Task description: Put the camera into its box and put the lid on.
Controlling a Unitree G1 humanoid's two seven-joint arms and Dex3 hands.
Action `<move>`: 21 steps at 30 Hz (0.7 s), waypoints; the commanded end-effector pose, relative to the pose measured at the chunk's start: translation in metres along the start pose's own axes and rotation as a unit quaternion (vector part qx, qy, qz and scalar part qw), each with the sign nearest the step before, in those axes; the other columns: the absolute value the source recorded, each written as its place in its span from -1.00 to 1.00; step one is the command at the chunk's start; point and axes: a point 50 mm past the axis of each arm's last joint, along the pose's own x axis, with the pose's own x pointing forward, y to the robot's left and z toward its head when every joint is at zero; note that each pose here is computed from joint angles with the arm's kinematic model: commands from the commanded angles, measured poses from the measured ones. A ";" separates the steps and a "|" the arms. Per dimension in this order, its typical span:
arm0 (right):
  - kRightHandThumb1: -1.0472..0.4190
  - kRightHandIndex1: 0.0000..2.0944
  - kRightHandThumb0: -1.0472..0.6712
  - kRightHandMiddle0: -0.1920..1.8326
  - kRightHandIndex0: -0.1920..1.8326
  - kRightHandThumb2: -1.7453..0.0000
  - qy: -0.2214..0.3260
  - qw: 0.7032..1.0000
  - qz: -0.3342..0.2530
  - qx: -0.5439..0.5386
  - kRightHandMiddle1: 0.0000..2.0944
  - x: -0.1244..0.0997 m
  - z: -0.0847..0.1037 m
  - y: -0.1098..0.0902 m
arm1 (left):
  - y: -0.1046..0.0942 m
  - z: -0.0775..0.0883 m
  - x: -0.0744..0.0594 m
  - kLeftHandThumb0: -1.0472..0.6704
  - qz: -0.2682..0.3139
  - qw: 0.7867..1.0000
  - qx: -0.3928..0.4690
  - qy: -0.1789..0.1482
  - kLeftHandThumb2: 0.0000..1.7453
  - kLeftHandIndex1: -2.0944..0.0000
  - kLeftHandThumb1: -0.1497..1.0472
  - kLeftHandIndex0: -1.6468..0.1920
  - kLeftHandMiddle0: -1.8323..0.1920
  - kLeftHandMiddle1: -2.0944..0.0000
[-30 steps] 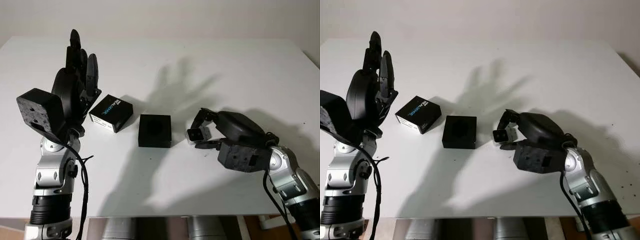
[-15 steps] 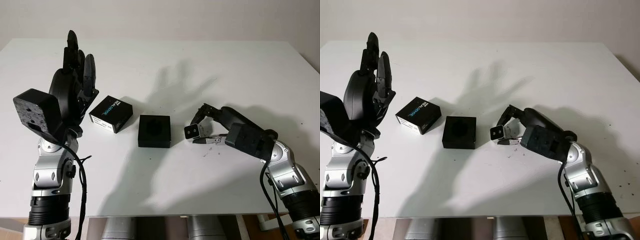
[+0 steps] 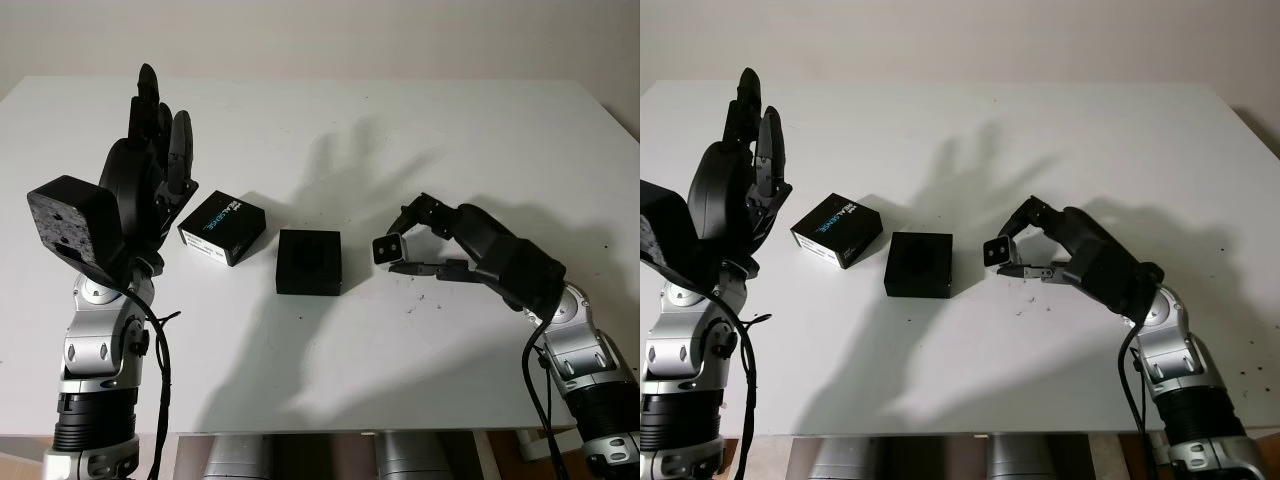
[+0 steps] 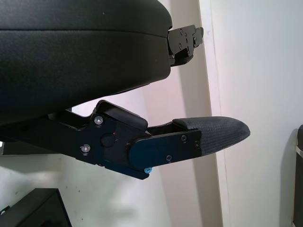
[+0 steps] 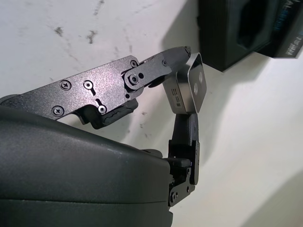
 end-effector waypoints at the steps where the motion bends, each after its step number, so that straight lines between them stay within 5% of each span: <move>1: -0.89 -0.95 -0.29 -0.49 -0.53 0.94 -0.040 0.999 -0.023 0.022 0.57 0.006 0.015 -0.007 | 0.002 0.005 -0.001 -0.67 -0.002 1.000 0.006 -0.007 -0.29 1.00 1.00 1.00 1.00 1.00; 9: -0.91 -0.96 -0.31 -0.52 -0.54 0.93 -0.062 0.993 -0.052 0.086 0.61 0.010 0.027 -0.004 | 0.003 0.004 -0.001 -0.67 -0.002 1.000 0.008 -0.007 -0.29 1.00 1.00 1.00 1.00 1.00; 21: -0.90 -0.98 -0.32 -0.51 -0.66 0.94 -0.082 0.981 -0.046 0.172 0.63 0.033 0.048 0.030 | 0.003 0.005 0.001 -0.68 -0.003 1.000 0.007 -0.008 -0.28 1.00 1.00 1.00 1.00 1.00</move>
